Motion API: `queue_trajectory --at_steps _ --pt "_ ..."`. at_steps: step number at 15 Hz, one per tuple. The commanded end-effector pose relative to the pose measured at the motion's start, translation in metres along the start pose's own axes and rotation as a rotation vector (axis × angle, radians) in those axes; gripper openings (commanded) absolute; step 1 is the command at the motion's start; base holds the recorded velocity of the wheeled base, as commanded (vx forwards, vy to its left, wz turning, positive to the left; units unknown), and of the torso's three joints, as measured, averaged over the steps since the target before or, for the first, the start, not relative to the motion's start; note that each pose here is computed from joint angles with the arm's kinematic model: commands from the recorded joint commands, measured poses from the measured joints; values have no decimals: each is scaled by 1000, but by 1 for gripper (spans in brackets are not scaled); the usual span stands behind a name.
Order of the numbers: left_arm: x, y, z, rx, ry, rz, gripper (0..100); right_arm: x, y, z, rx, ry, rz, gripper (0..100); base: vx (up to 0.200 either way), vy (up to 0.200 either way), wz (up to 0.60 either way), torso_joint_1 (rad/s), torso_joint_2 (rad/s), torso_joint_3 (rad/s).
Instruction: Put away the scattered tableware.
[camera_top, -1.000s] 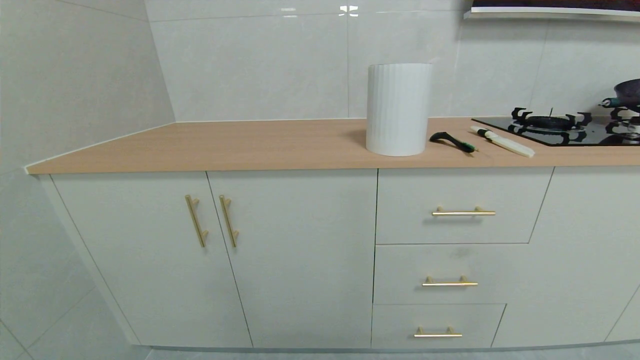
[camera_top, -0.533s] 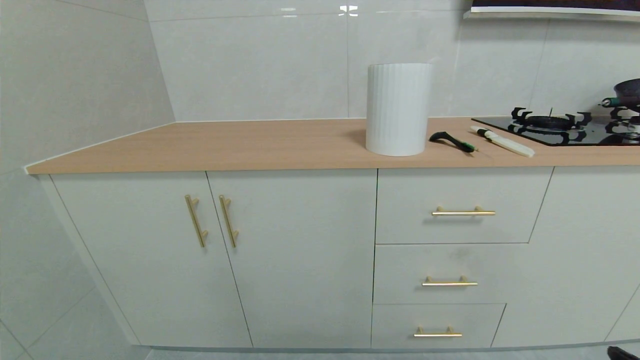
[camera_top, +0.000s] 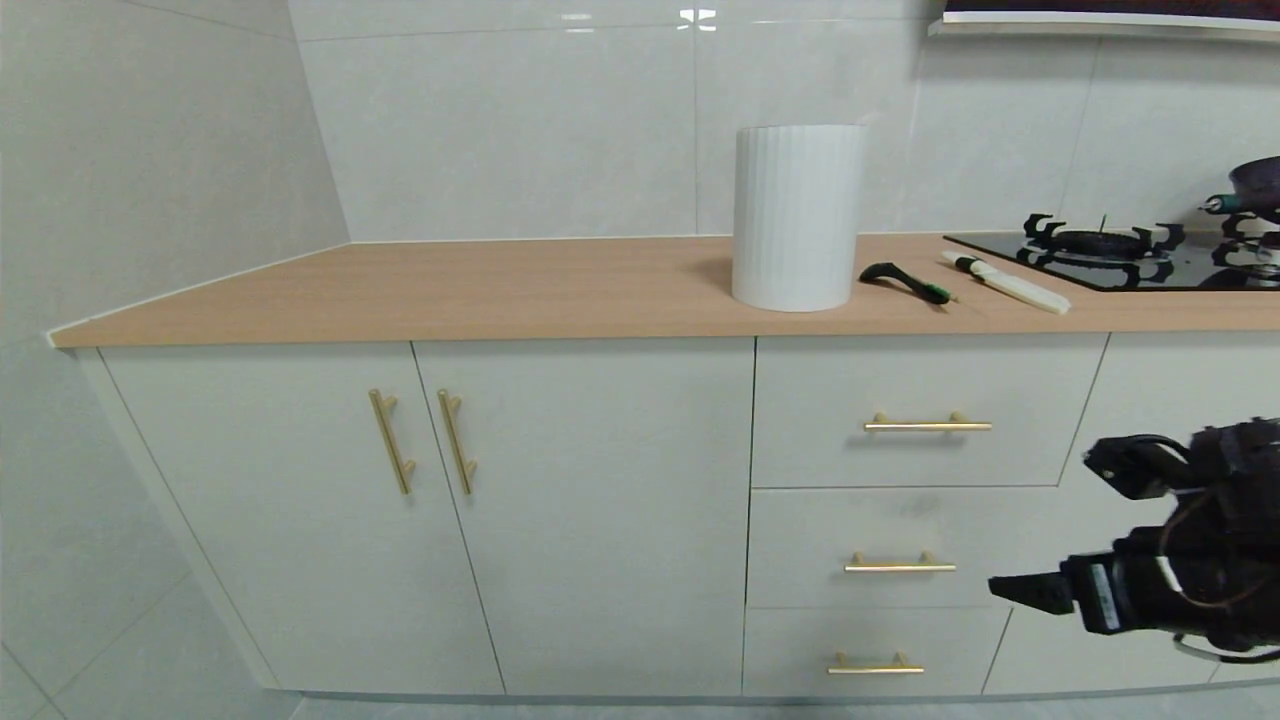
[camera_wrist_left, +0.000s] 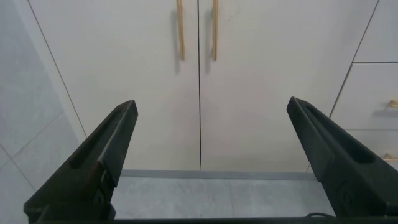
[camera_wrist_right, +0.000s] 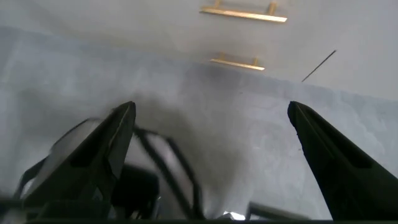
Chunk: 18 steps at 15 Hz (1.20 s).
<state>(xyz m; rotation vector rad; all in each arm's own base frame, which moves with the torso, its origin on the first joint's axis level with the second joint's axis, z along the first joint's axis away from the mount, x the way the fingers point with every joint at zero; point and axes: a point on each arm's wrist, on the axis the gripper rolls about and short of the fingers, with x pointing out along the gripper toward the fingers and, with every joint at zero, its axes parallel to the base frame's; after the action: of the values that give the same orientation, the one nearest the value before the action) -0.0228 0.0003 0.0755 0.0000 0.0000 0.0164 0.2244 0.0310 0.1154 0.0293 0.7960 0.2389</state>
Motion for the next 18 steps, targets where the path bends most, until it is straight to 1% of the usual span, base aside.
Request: queue_trajectory --at_steps 1,3,4,5,6,7,9,11,12,17,18 --pt "0 0 0 0 0 0 100 93 -12 5 9 107 -40 100 0 0 0 0 0 0" --pt "0 0 0 0 0 0 100 123 -15 5 8 121 -41 100 0 0 0 0 0 0" --pt "0 0 0 0 0 0 100 131 -16 5 8 118 -41 100 0 0 0 0 0 0" --pt "0 0 0 0 0 0 100 151 -19 5 7 109 -40 100 0 0 0 0 0 0" --pt "0 0 0 0 0 0 100 157 -18 5 6 106 -40 100 0 0 0 0 0 0" --pt "0 0 0 0 0 0 100 175 -16 -3 -9 102 -76 100 0 0 0 0 0 0" --pt "0 0 0 0 0 0 100 194 -19 -10 -14 31 -131 100 0 0 0 0 0 0" --pt "0 0 0 0 0 0 100 200 -20 -17 -2 -14 -140 100 0 0 0 0 0 0" --pt "0 0 0 0 0 0 100 206 -21 -20 8 -13 -144 100 0 0 0 0 0 0" --pt "0 0 0 0 0 0 100 220 -26 -19 31 -45 -193 100 0 0 0 0 0 0" --pt "0 0 0 0 0 0 100 224 -28 -16 39 -67 -208 100 0 0 0 0 0 0"
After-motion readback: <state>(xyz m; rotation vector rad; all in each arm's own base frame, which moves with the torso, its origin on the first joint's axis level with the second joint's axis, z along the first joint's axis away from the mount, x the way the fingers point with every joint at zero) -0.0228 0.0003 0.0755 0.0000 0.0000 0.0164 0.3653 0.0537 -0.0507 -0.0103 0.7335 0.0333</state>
